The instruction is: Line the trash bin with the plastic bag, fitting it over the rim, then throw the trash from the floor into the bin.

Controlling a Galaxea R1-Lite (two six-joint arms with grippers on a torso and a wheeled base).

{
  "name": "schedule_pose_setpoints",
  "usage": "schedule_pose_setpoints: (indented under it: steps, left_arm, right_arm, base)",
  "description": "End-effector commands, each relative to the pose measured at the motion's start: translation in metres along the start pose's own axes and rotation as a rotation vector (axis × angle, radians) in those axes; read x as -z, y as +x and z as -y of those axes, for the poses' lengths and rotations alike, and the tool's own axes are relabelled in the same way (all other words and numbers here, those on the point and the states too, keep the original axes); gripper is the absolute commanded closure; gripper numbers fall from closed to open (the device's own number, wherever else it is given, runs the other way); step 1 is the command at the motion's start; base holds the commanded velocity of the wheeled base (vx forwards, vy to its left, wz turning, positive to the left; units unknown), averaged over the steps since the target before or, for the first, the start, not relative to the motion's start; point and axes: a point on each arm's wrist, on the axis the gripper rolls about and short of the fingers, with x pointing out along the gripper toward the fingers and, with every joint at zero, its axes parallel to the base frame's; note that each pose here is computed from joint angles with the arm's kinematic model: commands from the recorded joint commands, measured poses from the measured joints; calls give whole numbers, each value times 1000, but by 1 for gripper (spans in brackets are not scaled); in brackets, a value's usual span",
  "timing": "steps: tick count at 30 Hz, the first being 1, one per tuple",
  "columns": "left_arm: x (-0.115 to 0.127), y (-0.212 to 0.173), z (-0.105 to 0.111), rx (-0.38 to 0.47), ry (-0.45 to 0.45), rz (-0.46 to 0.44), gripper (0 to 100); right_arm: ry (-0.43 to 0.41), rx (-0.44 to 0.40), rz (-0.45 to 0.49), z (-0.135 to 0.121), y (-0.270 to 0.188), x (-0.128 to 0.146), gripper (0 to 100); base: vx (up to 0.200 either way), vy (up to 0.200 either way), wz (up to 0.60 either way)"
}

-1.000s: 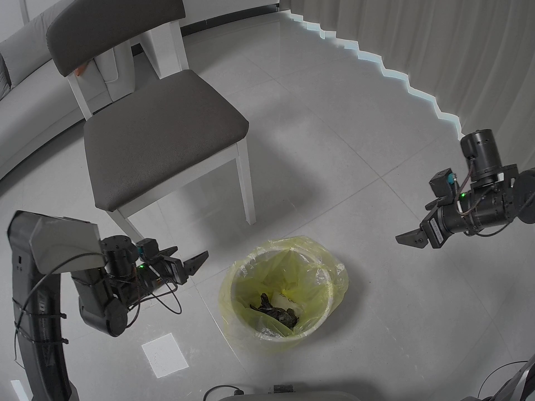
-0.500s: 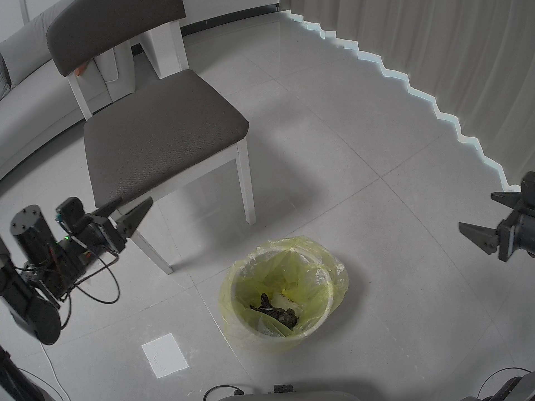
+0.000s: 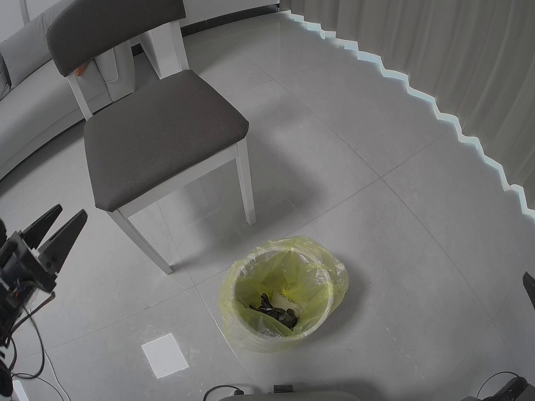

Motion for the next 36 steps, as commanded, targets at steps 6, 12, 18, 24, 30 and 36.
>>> schedule_pose_setpoints:
  steps: [6, 12, 18, 24, 30, 36]
  left_arm:
    - [37, -148, 56, 92, 59, 59, 0]
    - [68, -143, 42, -113, 136, -9, 0]
    - [101, -146, 29, -419, 220, -174, 0]
    - [100, -149, 31, -428, 224, -100, 0]
    - [100, -149, 31, -432, 208, -96, 0]
    - [100, -149, 31, -437, 223, -99, 0]
  right_arm:
    - [67, -7, 43, -22, -41, 111, 0]
    - [102, 78, 139, -19, -31, 120, 0]
    - [81, 163, 131, -17, -31, 120, 0]
    - [70, 177, 122, -17, -31, 121, 0]
    - [59, 159, 127, -17, -31, 121, 0]
    - [107, 301, 125, -14, -32, 121, 0]
  base:
    - [0, 0, 0]
    - [0, 0, 0]
    - [0, 0, 0]
    - [0, 0, 0]
    - [0, 0, 0]
    - [0, 0, 0]
